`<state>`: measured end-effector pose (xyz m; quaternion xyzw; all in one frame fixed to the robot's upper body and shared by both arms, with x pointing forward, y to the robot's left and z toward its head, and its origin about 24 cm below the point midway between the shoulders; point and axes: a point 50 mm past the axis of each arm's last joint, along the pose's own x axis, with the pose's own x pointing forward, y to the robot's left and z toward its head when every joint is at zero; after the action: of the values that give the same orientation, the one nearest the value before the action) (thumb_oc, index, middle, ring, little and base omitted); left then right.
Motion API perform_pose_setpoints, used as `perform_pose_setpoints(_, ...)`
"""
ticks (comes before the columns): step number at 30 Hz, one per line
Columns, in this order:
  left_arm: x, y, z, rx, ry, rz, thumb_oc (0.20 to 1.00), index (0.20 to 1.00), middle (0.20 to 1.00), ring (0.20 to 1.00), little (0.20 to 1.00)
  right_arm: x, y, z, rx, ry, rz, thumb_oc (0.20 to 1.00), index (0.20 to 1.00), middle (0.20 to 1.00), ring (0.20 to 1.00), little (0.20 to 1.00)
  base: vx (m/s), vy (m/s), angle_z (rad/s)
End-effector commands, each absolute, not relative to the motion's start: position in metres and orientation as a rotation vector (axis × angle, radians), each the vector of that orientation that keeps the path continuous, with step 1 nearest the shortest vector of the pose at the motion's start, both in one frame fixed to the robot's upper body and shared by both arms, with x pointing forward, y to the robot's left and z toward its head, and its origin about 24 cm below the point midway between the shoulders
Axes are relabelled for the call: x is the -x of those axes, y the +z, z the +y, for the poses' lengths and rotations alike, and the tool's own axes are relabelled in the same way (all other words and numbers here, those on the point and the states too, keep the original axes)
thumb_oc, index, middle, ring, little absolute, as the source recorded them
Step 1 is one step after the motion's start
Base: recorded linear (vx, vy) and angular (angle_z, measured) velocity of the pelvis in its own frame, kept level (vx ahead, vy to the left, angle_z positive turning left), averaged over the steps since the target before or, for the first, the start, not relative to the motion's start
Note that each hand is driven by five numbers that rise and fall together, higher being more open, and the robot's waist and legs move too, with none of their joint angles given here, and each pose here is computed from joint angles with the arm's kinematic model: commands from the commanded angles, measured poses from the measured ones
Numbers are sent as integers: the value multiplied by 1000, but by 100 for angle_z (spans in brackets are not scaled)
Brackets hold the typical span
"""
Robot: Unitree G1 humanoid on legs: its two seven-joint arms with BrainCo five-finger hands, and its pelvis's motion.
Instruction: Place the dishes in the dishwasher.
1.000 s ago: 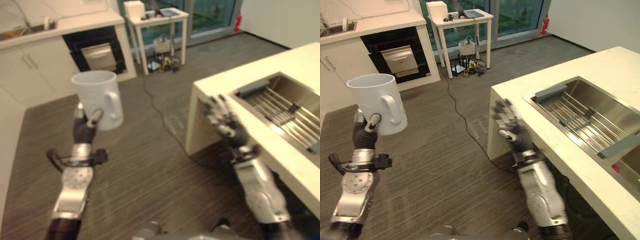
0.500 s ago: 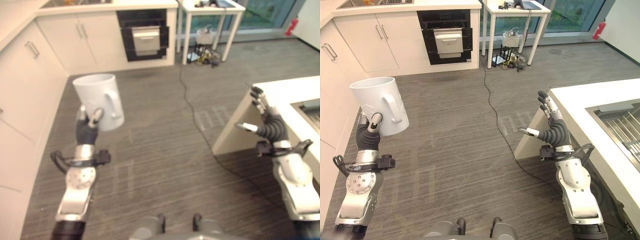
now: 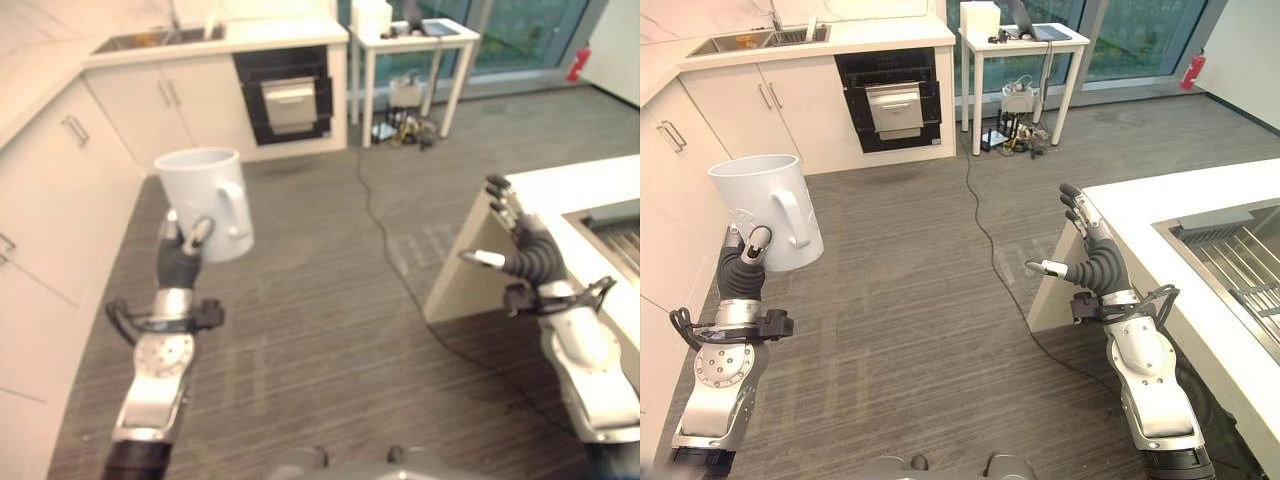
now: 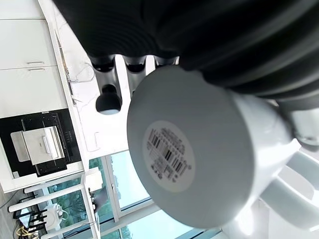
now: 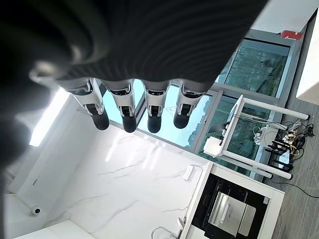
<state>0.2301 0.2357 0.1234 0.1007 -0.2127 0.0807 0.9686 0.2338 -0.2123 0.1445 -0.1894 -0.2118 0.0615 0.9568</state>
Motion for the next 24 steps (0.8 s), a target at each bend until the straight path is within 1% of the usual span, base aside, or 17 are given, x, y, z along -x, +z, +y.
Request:
perform_pose_setpoints(1, -225, 153, 232, -229, 123, -586, 200, 200, 200, 200, 200, -234, 161, -206, 332, 170, -527, 1000, 1000, 1000, 1000, 1000, 16, -43, -1)
perform_pose_setpoints(5, -227, 154, 229, -226, 126, -596, 200, 200, 200, 200, 200, -235, 160, -205, 330, 178, -523, 1000, 1000, 1000, 1000, 1000, 12, -38, 4)
perform_pose_setpoints(14, -223, 150, 233, -227, 176, -586, 200, 200, 200, 200, 200, -235, 156, -203, 329, 204, -503, 1000, 1000, 1000, 1000, 1000, 24, 11, 10)
perform_pose_setpoints(20, -218, 150, 240, -228, 213, -596, 200, 200, 200, 200, 200, -236, 157, -196, 336, 209, -528, 1000, 1000, 1000, 1000, 1000, -14, 47, 31)
perform_pose_setpoints(21, -229, 156, 230, -123, 246, -680, 200, 200, 200, 200, 200, -232, 147, -225, 267, -3, -525, 1000, 1000, 1000, 1000, 1000, 15, 10, 36)
perform_pose_setpoints(24, -228, 152, 234, -118, 249, -660, 200, 200, 200, 200, 200, -230, 147, -228, 266, -15, -525, 1000, 1000, 1000, 1000, 1000, 6, -13, 8)
